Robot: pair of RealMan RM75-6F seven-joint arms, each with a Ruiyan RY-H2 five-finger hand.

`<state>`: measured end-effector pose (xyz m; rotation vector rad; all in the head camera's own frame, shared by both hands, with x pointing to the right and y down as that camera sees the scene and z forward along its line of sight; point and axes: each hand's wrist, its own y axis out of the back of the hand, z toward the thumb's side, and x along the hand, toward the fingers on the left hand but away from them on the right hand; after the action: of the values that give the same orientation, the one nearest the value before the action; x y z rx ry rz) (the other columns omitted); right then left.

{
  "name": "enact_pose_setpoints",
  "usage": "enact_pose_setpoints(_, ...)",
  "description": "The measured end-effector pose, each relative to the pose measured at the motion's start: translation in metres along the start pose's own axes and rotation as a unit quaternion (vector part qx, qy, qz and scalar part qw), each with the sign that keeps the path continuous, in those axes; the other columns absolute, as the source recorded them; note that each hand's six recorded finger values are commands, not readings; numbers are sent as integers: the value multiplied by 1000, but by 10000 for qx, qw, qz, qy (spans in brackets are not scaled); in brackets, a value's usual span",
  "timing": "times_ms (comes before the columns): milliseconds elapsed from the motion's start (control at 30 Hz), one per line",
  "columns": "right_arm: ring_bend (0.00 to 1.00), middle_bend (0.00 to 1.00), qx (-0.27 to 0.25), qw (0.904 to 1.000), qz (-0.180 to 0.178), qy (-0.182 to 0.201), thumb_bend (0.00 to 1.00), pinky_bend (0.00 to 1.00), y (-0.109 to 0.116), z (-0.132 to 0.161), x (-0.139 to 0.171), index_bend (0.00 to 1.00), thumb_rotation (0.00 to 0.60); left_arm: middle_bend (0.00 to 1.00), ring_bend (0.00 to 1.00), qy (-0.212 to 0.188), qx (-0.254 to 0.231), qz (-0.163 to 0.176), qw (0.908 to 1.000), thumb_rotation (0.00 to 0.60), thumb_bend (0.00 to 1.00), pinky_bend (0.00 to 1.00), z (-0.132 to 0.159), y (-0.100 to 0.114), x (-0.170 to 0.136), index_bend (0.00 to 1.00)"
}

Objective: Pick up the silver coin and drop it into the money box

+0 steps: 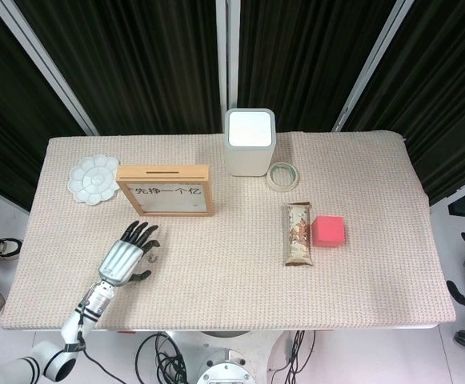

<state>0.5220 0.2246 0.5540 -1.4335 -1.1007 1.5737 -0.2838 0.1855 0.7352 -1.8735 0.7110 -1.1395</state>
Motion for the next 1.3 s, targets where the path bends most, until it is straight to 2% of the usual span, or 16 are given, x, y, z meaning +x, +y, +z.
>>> enact_pose_setpoints(267,0,0,9,10000,36,-12,200,0,-3,-1,-1,0,600,88,0,140,-57,-104,9998,600,146,0,-10,-12,0,390)
enact_pose_setpoints(667,0,0,14,10000,87,-28,200,0,-6,-2,-3,0,600,88,0,148,-82,-147,9997,600,152,0,-12,-15,-2,439)
enact_pose_setpoints(1300,0,0,24,9999,111,-39,203,0,-6,-4,-4,0,600,88,0,161,-68,-266,9995,600,157,0,-12,-22,0,440)
